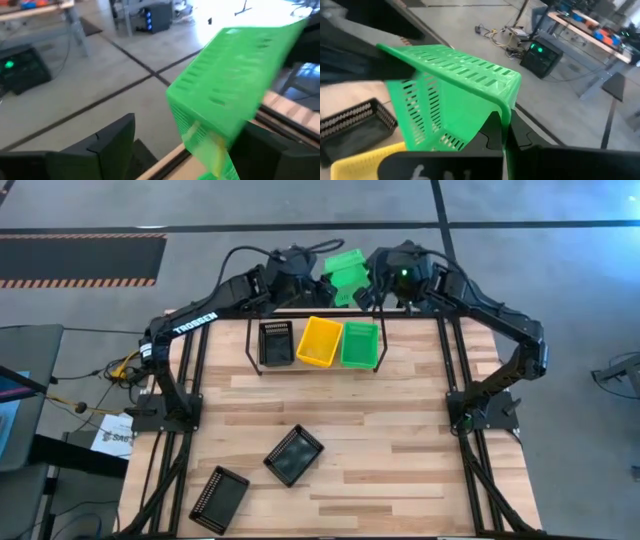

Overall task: Stack baskets on shelf by color
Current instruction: Stack the green bin on top of the green bin on the shelf

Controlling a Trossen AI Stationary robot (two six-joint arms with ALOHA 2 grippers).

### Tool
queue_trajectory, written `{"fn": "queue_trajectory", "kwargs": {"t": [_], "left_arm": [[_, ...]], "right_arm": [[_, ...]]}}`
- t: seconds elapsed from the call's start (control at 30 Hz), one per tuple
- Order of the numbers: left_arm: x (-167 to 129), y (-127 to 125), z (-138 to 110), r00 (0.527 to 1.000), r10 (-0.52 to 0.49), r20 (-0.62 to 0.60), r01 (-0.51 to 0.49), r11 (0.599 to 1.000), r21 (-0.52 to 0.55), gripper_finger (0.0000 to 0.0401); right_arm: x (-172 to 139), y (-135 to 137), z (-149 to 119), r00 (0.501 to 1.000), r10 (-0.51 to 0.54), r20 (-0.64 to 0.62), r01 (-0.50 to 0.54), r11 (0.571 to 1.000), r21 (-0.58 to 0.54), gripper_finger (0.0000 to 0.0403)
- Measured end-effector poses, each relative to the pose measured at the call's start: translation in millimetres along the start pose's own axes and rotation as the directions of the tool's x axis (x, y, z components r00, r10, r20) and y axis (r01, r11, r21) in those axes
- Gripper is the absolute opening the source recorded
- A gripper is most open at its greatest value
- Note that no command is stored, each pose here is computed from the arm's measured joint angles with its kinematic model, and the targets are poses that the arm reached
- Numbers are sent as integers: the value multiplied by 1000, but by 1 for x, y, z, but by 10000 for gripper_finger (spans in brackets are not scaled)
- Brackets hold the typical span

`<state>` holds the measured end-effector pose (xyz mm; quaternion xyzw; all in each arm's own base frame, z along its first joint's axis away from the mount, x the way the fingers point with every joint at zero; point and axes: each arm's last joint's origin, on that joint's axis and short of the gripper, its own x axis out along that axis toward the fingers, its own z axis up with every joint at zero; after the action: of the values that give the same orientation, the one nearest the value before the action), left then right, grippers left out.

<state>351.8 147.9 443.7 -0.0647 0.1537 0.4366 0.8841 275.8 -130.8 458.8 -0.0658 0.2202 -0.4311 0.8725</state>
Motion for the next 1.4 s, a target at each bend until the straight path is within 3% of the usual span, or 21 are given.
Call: {"fn": "queue_trajectory", "kwargs": {"t": [0.23, 0.3, 0.4, 0.47, 0.6, 0.77, 0.83, 1.0, 1.27, 1.4], "left_arm": [[-19, -9, 28, 963, -223, 151, 220, 975, 33, 277], [-21, -14, 23, 955, -276, 108, 272, 961, 54, 277], [-25, -18, 5, 956, -286, -70, 292, 950, 111, 277], [-30, -17, -11, 951, -218, -220, 254, 956, 149, 277], [-41, -8, -42, 899, 62, -433, 63, 961, 270, 277], [-62, -3, -70, 789, 347, -507, -104, 889, 446, 277], [-64, -8, -76, 788, 373, -490, -124, 876, 466, 277], [-71, -19, -91, 789, 362, -495, -30, 829, 558, 277], [-66, -21, -109, 762, 436, -479, -15, 752, 659, 277], [-65, -21, -113, 754, 444, -483, 22, 719, 695, 277]], "right_arm": [[9, -13, -9, 996, -44, -76, 46, 999, 22, 2], [10, -14, -10, 995, -47, -90, 49, 999, 12, 2], [10, -16, -12, 993, -51, -109, 53, 998, 15, 2], [8, -17, -16, 989, -51, -139, 54, 998, 17, 2], [-1, -19, -20, 983, 11, -184, 2, 997, 72, 2], [-10, -18, -30, 946, 178, -270, -119, 968, 223, 2], [-16, -17, -33, 932, 195, -307, -115, 959, 258, 2], [-24, -3, -42, 888, 236, -395, -92, 933, 348, 2], [-13, 30, -47, 908, 303, -291, -101, 830, 549, 2], [3, 48, -67, 893, 334, -302, -87, 785, 613, 1]]}}
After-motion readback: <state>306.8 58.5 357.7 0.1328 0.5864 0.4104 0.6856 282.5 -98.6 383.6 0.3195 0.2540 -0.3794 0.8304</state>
